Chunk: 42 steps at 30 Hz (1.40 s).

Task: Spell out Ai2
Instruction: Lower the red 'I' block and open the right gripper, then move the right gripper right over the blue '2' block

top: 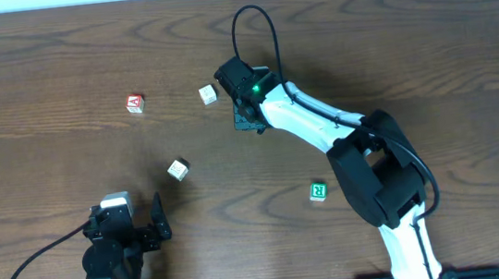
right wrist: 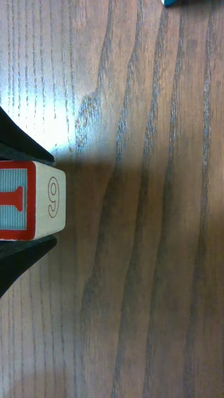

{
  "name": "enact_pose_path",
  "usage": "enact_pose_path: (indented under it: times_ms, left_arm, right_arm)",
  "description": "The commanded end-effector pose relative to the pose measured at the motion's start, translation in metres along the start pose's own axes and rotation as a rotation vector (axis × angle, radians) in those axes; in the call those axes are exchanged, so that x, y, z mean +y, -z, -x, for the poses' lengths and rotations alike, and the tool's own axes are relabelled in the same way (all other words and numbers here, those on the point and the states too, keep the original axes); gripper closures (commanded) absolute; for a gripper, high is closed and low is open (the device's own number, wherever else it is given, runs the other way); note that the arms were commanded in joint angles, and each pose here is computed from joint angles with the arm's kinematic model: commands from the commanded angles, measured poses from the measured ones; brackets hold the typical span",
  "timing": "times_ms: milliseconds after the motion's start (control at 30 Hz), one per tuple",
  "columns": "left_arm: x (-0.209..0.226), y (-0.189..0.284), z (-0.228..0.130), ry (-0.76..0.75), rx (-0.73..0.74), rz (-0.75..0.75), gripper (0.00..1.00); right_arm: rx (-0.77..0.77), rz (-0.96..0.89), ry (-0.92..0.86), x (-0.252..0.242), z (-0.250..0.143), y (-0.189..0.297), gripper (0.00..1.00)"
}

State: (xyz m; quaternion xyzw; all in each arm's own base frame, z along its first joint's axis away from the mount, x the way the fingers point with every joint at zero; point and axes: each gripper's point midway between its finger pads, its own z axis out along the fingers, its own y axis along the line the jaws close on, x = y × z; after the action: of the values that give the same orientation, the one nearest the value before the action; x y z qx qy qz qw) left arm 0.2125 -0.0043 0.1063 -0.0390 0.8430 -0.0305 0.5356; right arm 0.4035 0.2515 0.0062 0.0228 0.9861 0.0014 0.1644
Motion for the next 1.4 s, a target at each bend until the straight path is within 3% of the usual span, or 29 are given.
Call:
enact_pose_path:
  times_ms: [0, 200, 500, 767, 967, 1000, 1100, 1167, 1200, 1267, 1367]
  left_arm:
    - [0.001, -0.002, -0.005, -0.002, 0.01, 0.003, 0.05]
    - [0.001, -0.002, -0.005, -0.002, 0.01, 0.003, 0.05]
    - [0.001, -0.002, -0.005, -0.002, 0.01, 0.003, 0.05]
    - [0.001, -0.002, -0.005, -0.002, 0.01, 0.003, 0.05]
    - [0.001, -0.002, -0.005, -0.002, 0.01, 0.003, 0.05]
    - [0.001, -0.002, -0.005, -0.002, 0.01, 0.003, 0.05]
    - [0.001, -0.002, -0.005, -0.002, 0.01, 0.003, 0.05]
    - [0.001, -0.002, -0.005, -0.002, 0.01, 0.003, 0.05]
    - [0.001, -0.002, -0.005, -0.002, 0.01, 0.003, 0.05]
    - [0.001, -0.002, -0.005, -0.002, 0.01, 0.003, 0.05]
    - [0.001, -0.002, -0.005, -0.002, 0.01, 0.003, 0.05]
  right_arm:
    - [-0.014, 0.0, -0.033, -0.005, 0.005, 0.008, 0.73]
    - [-0.012, -0.001, -0.032, -0.005, 0.005, 0.008, 0.59]
    - [-0.019, 0.003, -0.033, -0.004, 0.007, 0.008, 0.56]
    - [-0.103, 0.052, -0.016, 0.0, 0.031, 0.041, 0.39]
    - [-0.201, 0.101, -0.014, -0.008, 0.058, 0.092, 0.41]
    - [-0.217, 0.108, -0.009, -0.01, 0.061, 0.103, 0.47]
    - [-0.258, 0.063, -0.017, -0.035, 0.068, 0.135, 0.83]
    - [-0.273, 0.001, -0.038, -0.061, 0.068, 0.153, 0.91]
    - [-0.272, -0.023, -0.049, -0.073, 0.067, 0.162, 0.89]
    - [-0.259, -0.05, -0.068, -0.092, 0.063, 0.174, 0.72]
    - [-0.208, -0.101, -0.108, -0.122, 0.054, 0.18, 0.66]
